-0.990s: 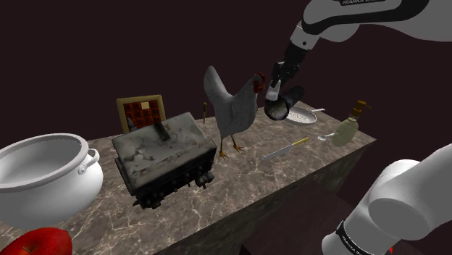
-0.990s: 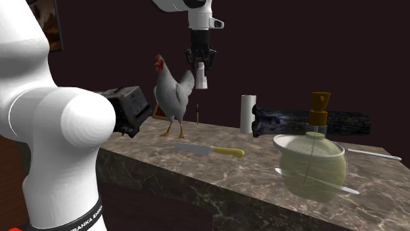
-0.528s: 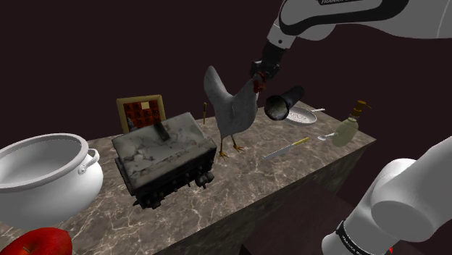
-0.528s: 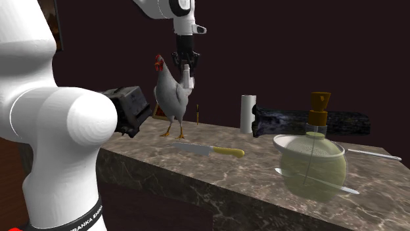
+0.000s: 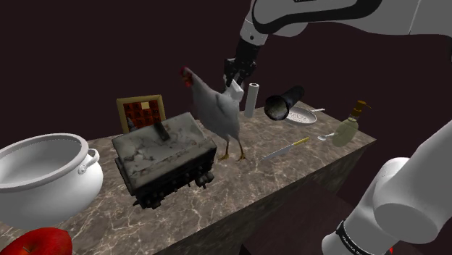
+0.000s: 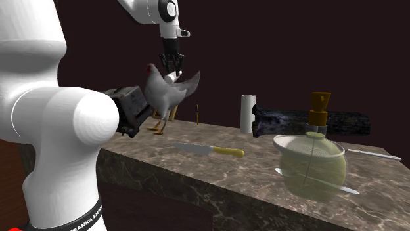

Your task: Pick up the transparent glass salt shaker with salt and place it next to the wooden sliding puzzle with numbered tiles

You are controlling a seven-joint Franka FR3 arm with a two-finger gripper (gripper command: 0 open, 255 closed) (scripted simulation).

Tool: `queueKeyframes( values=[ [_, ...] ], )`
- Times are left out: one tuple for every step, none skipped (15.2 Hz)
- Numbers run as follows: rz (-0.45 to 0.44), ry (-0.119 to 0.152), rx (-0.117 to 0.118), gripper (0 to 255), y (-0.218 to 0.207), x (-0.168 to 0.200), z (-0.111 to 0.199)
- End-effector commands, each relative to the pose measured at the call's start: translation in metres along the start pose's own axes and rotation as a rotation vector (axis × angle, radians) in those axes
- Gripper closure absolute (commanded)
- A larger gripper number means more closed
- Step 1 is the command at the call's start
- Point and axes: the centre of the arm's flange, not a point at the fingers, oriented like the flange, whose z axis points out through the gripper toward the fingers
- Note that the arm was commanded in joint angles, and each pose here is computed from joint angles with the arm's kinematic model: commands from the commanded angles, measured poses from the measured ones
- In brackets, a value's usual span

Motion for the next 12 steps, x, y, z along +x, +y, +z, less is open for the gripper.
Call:
queueKeyframes(
  values=[
    [0.000,-0.004,0.000,255,-0.028,0.006,0.009],
    [0.000,-0.004,0.000,255,-0.040,0.010,0.011],
    [0.000,-0.004,0.000,255,-0.053,0.013,0.014],
    [0.000,-0.004,0.000,255,-0.065,0.017,0.016],
    [0.000,-0.004,0.000,255,-0.077,0.021,0.019],
    [0.000,-0.004,0.000,255,-0.090,0.025,0.021],
    [0.000,-0.004,0.000,255,-0.102,0.028,0.024],
    [0.000,-0.004,0.000,255,-0.115,0.032,0.026],
    [0.000,-0.004,0.000,255,-0.127,0.036,0.029],
    [0.000,-0.004,0.000,255,-0.139,0.040,0.031],
    [0.000,-0.004,0.000,255,-0.152,0.043,0.034],
    [0.000,-0.004,0.000,255,-0.164,0.047,0.036]
  ],
)
